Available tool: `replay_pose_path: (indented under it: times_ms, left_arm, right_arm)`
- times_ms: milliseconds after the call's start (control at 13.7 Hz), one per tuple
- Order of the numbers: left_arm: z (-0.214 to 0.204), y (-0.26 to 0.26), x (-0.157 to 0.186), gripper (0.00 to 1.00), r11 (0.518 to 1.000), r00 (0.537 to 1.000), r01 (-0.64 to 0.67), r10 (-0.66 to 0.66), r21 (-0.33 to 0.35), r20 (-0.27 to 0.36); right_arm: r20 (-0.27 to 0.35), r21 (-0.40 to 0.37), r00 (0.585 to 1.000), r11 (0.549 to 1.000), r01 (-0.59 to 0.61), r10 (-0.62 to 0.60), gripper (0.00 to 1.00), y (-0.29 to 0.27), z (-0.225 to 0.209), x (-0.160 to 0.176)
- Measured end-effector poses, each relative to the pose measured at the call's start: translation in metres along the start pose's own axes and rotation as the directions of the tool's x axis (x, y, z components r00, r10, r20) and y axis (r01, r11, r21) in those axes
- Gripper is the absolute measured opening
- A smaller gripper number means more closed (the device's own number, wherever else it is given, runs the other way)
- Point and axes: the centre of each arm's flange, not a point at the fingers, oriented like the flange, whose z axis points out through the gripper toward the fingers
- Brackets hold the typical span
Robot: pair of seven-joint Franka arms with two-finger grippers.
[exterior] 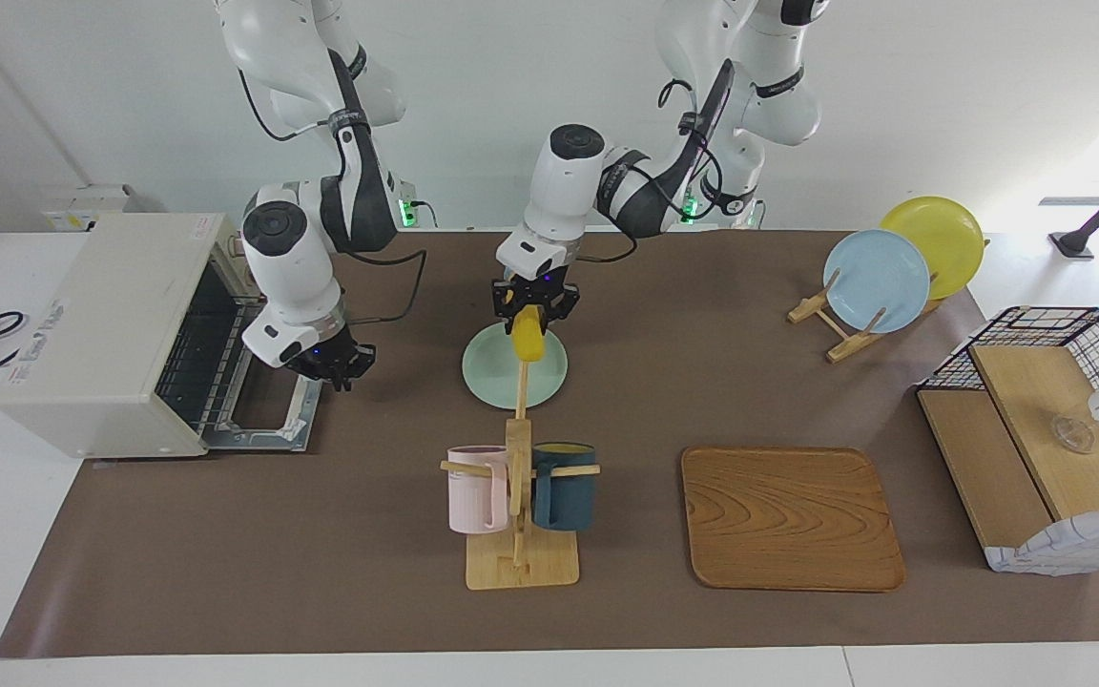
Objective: Put corn in oven
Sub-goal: 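Lower the corn onto the green plate and open the left gripper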
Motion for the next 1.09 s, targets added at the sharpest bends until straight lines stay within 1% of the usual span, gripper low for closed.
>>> replay_pose_path:
  times_ms: [73,146,219,292,365,511,584,730,949,1095]
  left_arm:
    - [0.013,0.004,-0.006,0.56,1.0,1.0,-0.009,0.009,-0.004,0.001]
    - [0.027,0.005,-0.009,0.56,1.0,1.0,-0.013,0.013,-0.01,-0.003]
    - [0.038,0.005,-0.009,0.56,1.0,1.0,-0.014,0.013,-0.016,-0.009]
    - [0.047,0.003,-0.007,0.56,1.0,1.0,-0.014,0.014,-0.018,-0.013]
    - [0.052,0.0,-0.003,0.56,1.0,1.0,-0.019,0.018,-0.017,-0.017]
    - [0.053,-0.004,0.004,0.56,1.0,0.999,-0.024,0.023,-0.018,-0.028]
    - [0.053,-0.005,0.006,0.56,0.999,0.999,-0.03,0.03,-0.02,-0.032]
    - [0.054,-0.007,0.009,0.56,0.999,0.998,-0.045,0.044,-0.02,-0.038]
    - [0.057,-0.012,0.014,0.56,0.997,0.996,-0.073,0.073,-0.017,-0.042]
    - [0.057,-0.014,0.016,0.74,0.997,0.996,-0.073,0.073,-0.016,-0.042]
  right_arm:
    - [0.019,-0.003,1.0,1.0,0.002,-0.002,0.36,-0.001,-0.009,-0.005]
    - [0.04,-0.007,0.999,1.0,0.006,-0.006,0.46,-0.003,-0.017,-0.01]
    - [0.058,-0.011,0.998,1.0,0.01,-0.01,0.59,-0.005,-0.024,-0.016]
    - [0.063,-0.011,0.998,1.0,0.014,-0.013,0.68,-0.008,-0.032,-0.02]
    - [0.059,-0.006,0.998,1.0,0.02,-0.02,0.81,-0.013,-0.041,-0.024]
    - [0.042,-0.004,0.998,0.999,0.042,-0.042,1.0,-0.027,-0.055,-0.029]
    - [0.035,0.008,0.999,0.999,0.041,-0.042,1.0,-0.031,-0.061,-0.03]
    - [0.028,0.06,0.999,0.998,0.019,-0.021,1.0,-0.035,-0.067,-0.031]
    - [0.033,0.074,0.999,0.997,0.011,-0.014,1.0,-0.036,-0.07,-0.032]
    - [0.036,0.074,0.999,0.997,0.011,-0.014,1.0,-0.036,-0.07,-0.032]
